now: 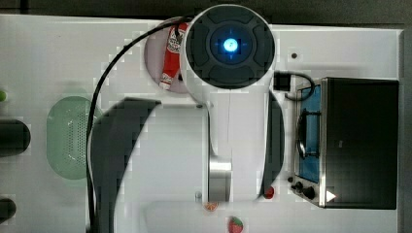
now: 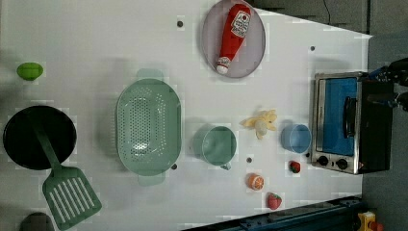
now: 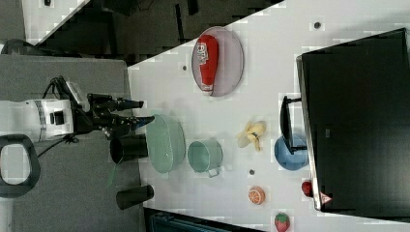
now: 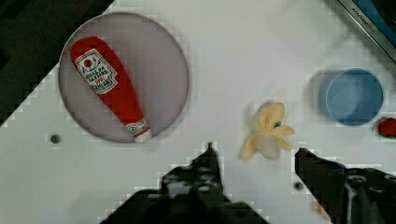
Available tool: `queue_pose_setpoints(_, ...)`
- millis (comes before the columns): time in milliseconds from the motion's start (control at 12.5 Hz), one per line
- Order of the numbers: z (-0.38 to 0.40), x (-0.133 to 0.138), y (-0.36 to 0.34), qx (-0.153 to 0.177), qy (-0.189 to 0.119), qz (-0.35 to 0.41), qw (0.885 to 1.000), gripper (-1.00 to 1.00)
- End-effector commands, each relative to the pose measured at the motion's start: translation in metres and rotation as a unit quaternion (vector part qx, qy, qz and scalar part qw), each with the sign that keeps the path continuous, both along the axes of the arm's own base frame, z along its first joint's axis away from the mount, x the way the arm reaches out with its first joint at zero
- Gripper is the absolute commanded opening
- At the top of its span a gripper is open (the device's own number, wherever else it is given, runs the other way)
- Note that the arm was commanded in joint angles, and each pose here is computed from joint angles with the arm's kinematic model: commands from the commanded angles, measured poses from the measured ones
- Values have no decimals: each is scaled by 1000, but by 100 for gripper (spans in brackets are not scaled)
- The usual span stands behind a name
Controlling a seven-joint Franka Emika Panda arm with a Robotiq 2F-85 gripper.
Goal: Pick banana from table and place on oven.
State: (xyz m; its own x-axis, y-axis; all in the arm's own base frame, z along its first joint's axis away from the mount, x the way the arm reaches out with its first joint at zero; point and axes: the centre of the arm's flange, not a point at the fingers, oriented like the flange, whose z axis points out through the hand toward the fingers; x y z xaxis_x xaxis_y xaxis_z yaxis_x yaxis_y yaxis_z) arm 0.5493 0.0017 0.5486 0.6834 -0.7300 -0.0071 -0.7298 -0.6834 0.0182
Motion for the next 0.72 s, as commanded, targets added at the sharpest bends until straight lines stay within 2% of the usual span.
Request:
queue_pose_setpoints(80,89,-184,-22,16,-17,-46,999,59)
queue_pose_setpoints(240,88,-184,-22,16,-16,-46,999,100)
queue_pose_setpoints(480,80,-180,-22,15,-7,-45,999,100)
queue_pose_setpoints(720,44,-157,-21,14,15,-45,999,100)
